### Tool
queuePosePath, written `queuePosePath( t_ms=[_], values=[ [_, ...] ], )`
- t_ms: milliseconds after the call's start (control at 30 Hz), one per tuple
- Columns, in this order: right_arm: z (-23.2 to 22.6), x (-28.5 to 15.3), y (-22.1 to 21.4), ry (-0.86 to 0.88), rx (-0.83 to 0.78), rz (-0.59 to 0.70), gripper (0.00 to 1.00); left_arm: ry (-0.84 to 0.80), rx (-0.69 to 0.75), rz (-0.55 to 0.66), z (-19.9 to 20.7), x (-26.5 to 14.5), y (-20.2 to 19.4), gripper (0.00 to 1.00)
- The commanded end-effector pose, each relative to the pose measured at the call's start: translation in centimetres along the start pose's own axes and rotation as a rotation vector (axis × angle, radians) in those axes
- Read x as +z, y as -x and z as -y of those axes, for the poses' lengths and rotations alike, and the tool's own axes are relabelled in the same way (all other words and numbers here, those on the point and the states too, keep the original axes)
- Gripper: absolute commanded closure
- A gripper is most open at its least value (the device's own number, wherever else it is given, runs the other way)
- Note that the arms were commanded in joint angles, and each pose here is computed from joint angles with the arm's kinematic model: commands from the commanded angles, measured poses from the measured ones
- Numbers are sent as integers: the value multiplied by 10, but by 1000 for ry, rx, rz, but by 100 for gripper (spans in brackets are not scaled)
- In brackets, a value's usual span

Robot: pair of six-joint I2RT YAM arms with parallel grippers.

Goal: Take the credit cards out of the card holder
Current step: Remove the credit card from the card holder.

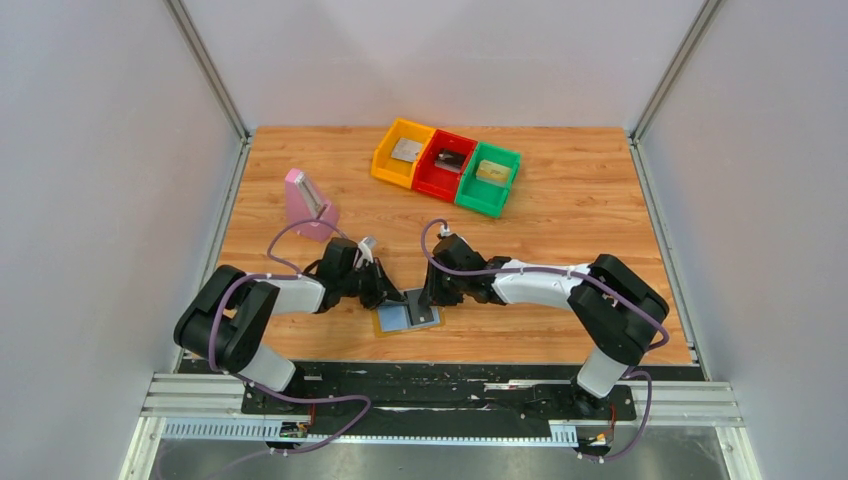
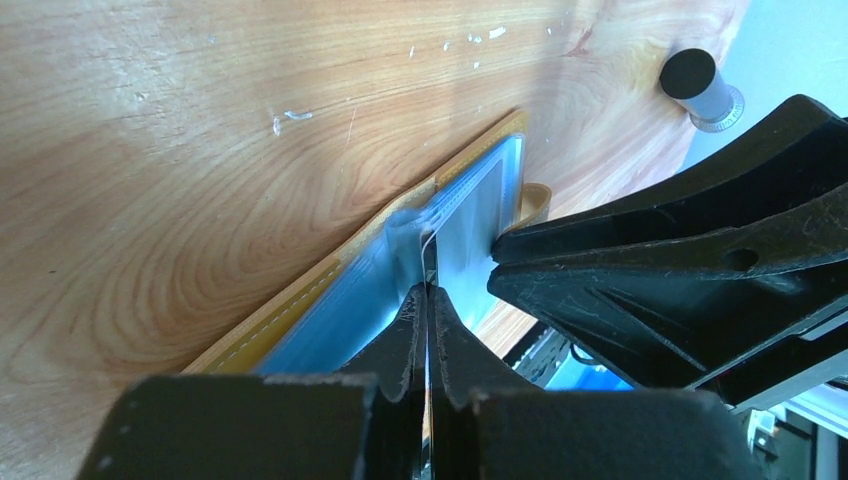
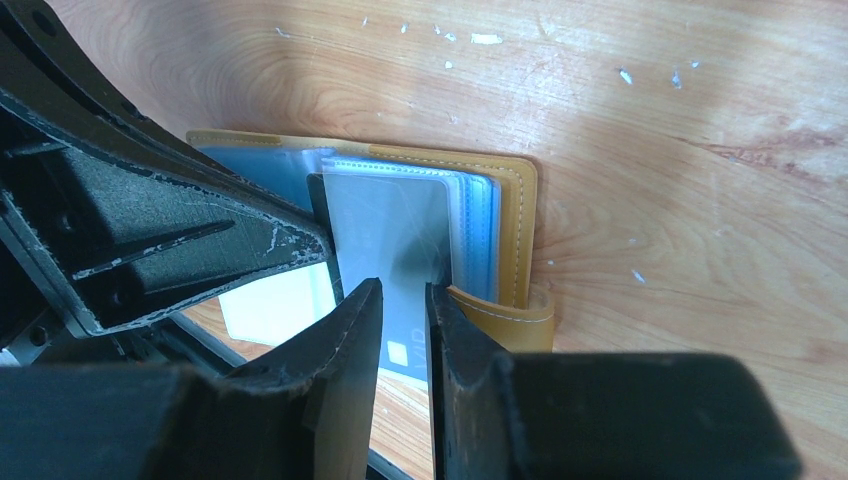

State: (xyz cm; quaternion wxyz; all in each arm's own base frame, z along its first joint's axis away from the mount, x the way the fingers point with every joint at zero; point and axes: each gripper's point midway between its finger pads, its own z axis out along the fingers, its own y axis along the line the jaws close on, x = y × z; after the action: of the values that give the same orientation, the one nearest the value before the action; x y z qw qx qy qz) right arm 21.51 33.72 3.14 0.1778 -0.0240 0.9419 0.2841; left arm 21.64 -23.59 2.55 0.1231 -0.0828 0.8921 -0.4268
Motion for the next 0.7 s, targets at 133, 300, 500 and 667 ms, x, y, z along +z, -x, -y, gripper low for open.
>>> queuePosePath(
  t_ms=[133,300,500,667],
  values=[
    [33,-1,-10,-101,19,-5,76,-24,-50,47,-8,-18,12,100],
    [33,0,-8,-96,16,-5,76,-8,-54,69,-12,-27,17,100],
    [23,-4,-2,-65,0,2,76,0,-29,84,-6,-35,18,100],
    [-2,-15,10,16,-29,13,75,-18,-10,82,1,-38,19,100]
  ],
)
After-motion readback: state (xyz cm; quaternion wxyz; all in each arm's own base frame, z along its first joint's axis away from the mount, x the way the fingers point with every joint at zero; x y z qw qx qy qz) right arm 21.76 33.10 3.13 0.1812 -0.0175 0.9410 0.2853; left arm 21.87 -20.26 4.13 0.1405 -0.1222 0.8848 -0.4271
